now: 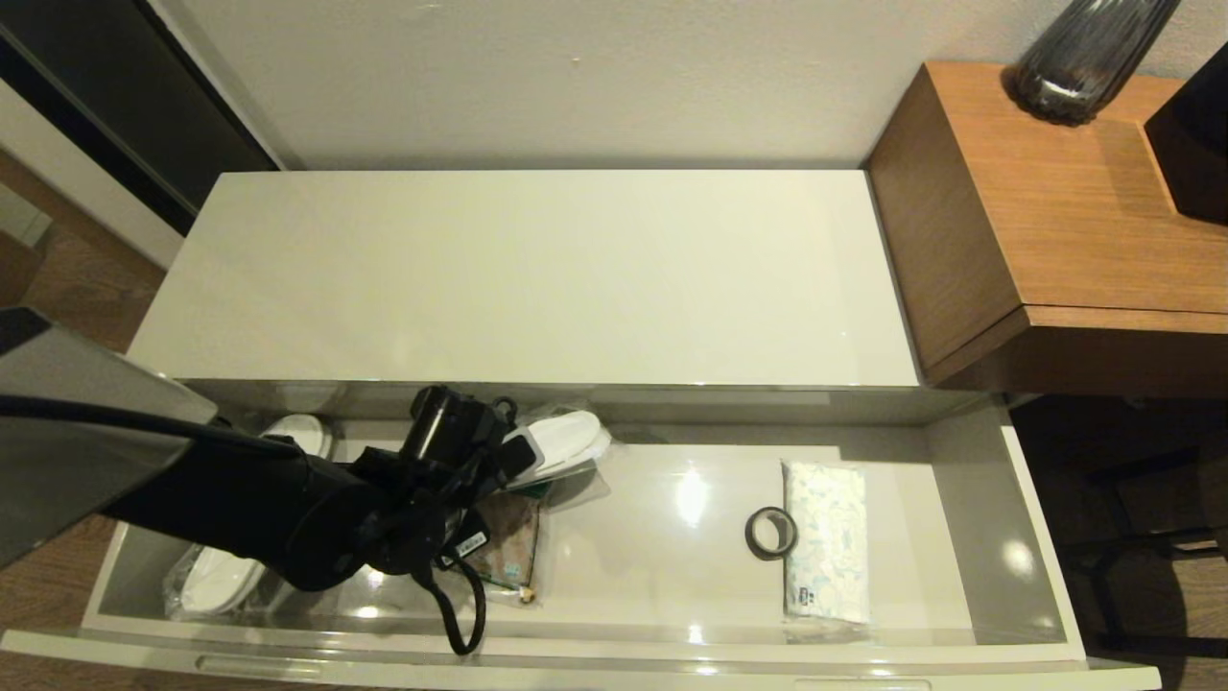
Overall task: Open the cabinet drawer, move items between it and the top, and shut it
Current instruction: Put the disposable slippers in the drawer
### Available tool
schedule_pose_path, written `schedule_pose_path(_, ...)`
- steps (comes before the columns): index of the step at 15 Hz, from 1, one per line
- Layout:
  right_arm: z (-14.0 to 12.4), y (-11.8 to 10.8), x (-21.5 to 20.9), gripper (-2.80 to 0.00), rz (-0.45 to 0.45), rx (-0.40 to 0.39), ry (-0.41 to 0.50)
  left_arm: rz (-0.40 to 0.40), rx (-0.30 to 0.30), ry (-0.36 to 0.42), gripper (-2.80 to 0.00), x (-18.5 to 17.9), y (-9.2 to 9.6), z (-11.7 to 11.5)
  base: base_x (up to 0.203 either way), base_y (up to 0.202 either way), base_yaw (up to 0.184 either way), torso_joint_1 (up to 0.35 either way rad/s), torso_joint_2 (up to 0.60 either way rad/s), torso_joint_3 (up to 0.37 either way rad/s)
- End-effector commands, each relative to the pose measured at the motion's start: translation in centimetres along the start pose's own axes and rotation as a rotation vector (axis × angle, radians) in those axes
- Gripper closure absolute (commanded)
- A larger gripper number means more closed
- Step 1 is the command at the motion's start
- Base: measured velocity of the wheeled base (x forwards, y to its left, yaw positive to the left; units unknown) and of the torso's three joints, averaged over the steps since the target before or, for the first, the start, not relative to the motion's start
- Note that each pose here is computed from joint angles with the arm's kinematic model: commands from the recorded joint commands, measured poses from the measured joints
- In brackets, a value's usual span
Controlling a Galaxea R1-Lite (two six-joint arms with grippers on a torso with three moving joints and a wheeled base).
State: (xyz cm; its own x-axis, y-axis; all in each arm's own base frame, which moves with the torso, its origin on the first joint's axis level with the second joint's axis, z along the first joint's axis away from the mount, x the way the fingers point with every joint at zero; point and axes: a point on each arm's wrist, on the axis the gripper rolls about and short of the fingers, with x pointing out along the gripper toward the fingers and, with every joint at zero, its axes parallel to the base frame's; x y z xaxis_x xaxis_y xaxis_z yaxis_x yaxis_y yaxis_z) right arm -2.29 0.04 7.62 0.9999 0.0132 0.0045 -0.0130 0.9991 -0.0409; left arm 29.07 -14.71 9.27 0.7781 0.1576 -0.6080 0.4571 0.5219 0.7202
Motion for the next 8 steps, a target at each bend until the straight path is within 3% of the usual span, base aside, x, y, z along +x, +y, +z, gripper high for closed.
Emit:
schedule_pose_path(1, 0.00, 0.00, 0.01, 0.00, 0.001, -0.002, 0.001, 0.009, -0.006, 0.026, 0.00, 1.45, -1.21, -0.19, 0.000, 0.000, 0.000, 0.000, 0.00, 0.000)
schedule_pose_path(5, 0.00, 0.00, 0.01, 0.00, 0.001, -0.001, 0.001, 0.025, -0.036, 0.026, 0.00, 1.81, -1.31, -0.02, 0.000, 0.000, 0.000, 0.000, 0.00, 0.000)
schedule_pose_path(6, 0.00, 0.00, 0.01, 0.00, 0.001, -0.001, 0.001, 0.061, -0.065, 0.046, 0.00, 2.04, -1.39, -0.04, 0.000, 0.000, 0.000, 0.000, 0.00, 0.000)
schedule_pose_path(7, 0.00, 0.00, 0.01, 0.00, 0.001, -0.001, 0.001, 0.085, -0.087, 0.058, -2.80, 2.21, -1.48, -0.07, 0.000, 0.000, 0.000, 0.000, 0.00, 0.000)
schedule_pose_path(8, 0.00, 0.00, 0.01, 0.00, 0.001, -0.001, 0.001, 0.086, -0.093, 0.056, -2.80, 2.16, -1.44, -0.05, 0.000, 0.000, 0.000, 0.000, 0.00, 0.000)
